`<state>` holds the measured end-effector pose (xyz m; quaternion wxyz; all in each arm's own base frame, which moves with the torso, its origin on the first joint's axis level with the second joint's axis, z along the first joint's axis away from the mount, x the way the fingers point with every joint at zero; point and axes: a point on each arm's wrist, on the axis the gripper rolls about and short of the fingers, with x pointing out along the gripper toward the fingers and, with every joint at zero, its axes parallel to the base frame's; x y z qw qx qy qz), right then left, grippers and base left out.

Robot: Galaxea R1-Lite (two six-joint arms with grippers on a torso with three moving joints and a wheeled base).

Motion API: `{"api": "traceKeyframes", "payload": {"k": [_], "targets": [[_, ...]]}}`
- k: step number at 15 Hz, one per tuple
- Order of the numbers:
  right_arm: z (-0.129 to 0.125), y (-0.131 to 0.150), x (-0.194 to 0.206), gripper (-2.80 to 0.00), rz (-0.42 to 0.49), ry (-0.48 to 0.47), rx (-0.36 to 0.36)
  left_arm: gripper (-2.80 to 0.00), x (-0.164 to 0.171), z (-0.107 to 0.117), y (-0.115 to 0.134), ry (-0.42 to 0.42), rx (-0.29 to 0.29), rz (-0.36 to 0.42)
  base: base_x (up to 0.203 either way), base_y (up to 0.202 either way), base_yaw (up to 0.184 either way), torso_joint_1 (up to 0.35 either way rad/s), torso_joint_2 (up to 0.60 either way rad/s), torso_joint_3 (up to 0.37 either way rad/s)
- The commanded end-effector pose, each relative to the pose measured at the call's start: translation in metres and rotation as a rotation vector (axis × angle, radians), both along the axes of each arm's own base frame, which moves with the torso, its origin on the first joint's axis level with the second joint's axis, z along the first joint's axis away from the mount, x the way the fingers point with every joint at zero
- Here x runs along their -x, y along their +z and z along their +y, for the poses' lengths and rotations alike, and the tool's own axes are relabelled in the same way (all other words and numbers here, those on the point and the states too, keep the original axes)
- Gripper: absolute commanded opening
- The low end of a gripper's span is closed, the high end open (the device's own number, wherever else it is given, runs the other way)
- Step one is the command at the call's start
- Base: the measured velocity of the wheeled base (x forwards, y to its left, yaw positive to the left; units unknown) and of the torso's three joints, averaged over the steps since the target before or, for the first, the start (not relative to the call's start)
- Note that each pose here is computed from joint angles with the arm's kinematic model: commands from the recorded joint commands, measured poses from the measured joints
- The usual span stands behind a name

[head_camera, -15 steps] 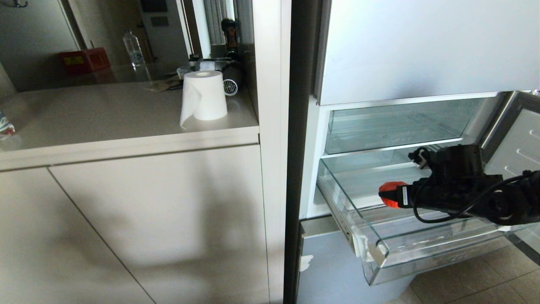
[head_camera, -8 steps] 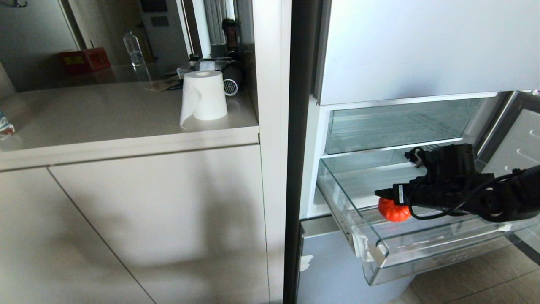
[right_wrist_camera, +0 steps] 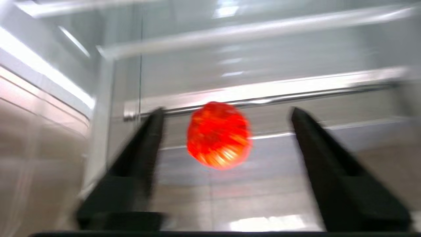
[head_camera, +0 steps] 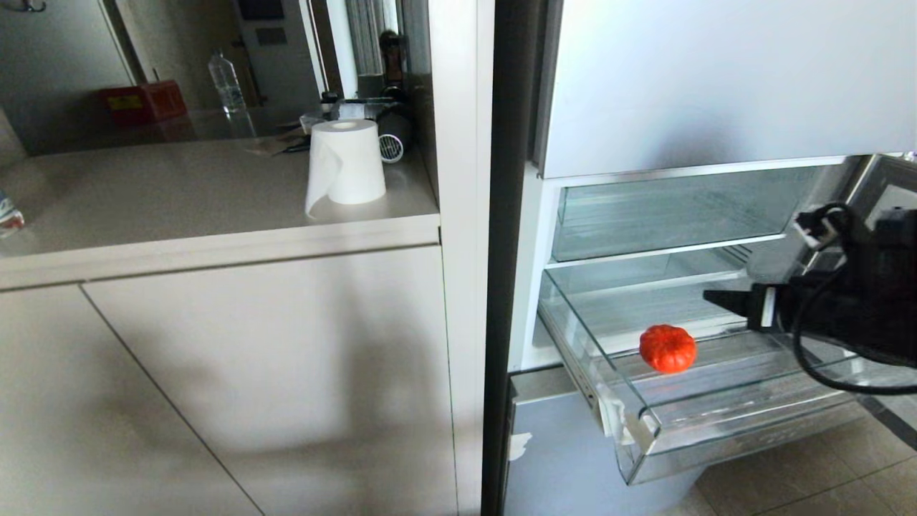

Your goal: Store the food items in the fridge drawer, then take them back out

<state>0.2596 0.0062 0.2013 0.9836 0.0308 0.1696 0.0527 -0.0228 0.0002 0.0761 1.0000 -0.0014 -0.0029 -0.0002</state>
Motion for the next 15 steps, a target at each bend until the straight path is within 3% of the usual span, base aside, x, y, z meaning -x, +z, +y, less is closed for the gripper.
{"api": "traceKeyframes", "payload": {"k": [1, 7, 13, 15], "targets": [[-0.004, 0.032, 0.068, -2.8, -0.17, -0.019, 0.0, -2.8, 0.0, 0.0, 0.0, 0.0, 0.0, 0.001, 0.0, 0.0, 0.0, 0.0, 0.0, 0.0], [-0.007, -0.024, 0.19, -2.8, -0.243, -0.056, 0.013, -2.8, 0.0, 0.0, 0.0, 0.0, 0.0, 0.001, 0.0, 0.0, 0.0, 0.0, 0.0, 0.0], [-0.005, -0.105, 0.266, -2.8, -0.262, -0.049, 0.165, -2.8, 0.0, 0.0, 0.0, 0.0, 0.0, 0.001, 0.0, 0.0, 0.0, 0.0, 0.0, 0.0], [-0.005, -0.118, 0.279, -2.8, -0.336, -0.051, 0.179, -2.8, 0.0, 0.0, 0.0, 0.001, 0.0, 0.001, 0.0, 0.0, 0.0, 0.0, 0.0, 0.0]]}}
